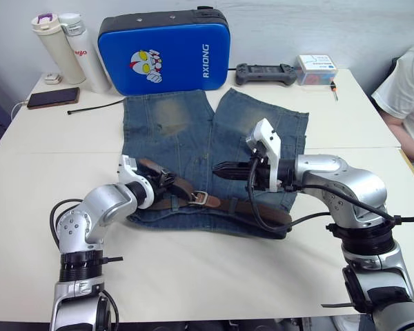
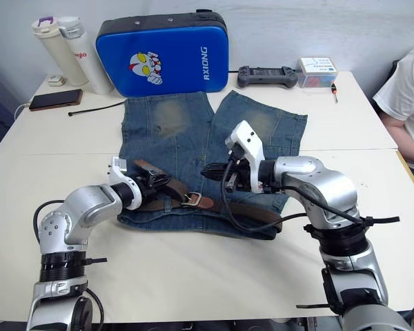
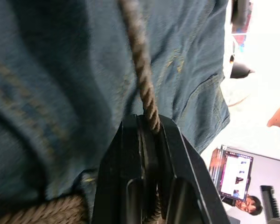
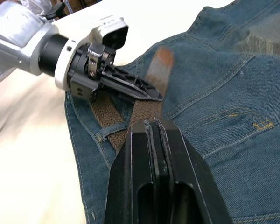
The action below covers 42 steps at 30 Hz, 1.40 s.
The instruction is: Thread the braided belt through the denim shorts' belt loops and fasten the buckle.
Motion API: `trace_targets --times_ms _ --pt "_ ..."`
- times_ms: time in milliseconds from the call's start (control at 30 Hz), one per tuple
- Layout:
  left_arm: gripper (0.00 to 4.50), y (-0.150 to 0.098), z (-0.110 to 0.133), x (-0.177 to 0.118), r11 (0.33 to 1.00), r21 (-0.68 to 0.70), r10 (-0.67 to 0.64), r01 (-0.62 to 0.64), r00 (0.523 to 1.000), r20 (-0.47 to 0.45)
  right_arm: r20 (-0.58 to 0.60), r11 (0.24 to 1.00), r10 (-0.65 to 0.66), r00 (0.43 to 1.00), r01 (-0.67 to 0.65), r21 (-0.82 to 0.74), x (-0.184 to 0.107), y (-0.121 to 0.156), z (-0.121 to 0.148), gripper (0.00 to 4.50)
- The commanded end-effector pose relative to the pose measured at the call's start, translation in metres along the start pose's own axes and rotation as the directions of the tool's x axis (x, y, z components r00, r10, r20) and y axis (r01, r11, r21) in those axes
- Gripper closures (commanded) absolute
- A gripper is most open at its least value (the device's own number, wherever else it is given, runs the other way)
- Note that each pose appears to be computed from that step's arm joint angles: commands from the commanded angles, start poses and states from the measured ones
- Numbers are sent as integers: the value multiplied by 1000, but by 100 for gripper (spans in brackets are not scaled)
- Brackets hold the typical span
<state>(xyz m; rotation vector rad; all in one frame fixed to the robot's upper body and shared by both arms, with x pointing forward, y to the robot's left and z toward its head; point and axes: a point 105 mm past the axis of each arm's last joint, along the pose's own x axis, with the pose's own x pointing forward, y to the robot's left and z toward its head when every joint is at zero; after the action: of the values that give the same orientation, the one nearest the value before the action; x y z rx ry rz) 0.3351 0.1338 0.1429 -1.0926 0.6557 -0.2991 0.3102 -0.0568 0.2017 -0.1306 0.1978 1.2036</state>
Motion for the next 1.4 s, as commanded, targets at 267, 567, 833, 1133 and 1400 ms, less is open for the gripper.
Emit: trace_targets --times_ms 267,567,833,1133,1400 --pt "447 -28 8 -18 985 87 -154 150 988 34 -69 1000 18 997 -18 -1 26 14 -35 450" --pt "447 -24 7 -20 985 124 -125 122 992 19 -41 996 58 997 -55 71 54 9 -53 450" --pt "447 -20 7 -24 985 134 -111 106 993 28 -3 989 70 998 -69 132 59 5 -55 450" --pt "447 -20 9 -26 985 135 -113 107 993 38 -155 986 124 980 -104 128 67 9 -81 450" --pt "447 -21 17 -34 982 156 -121 109 990 70 -307 992 91 947 -58 114 77 6 -104 450"
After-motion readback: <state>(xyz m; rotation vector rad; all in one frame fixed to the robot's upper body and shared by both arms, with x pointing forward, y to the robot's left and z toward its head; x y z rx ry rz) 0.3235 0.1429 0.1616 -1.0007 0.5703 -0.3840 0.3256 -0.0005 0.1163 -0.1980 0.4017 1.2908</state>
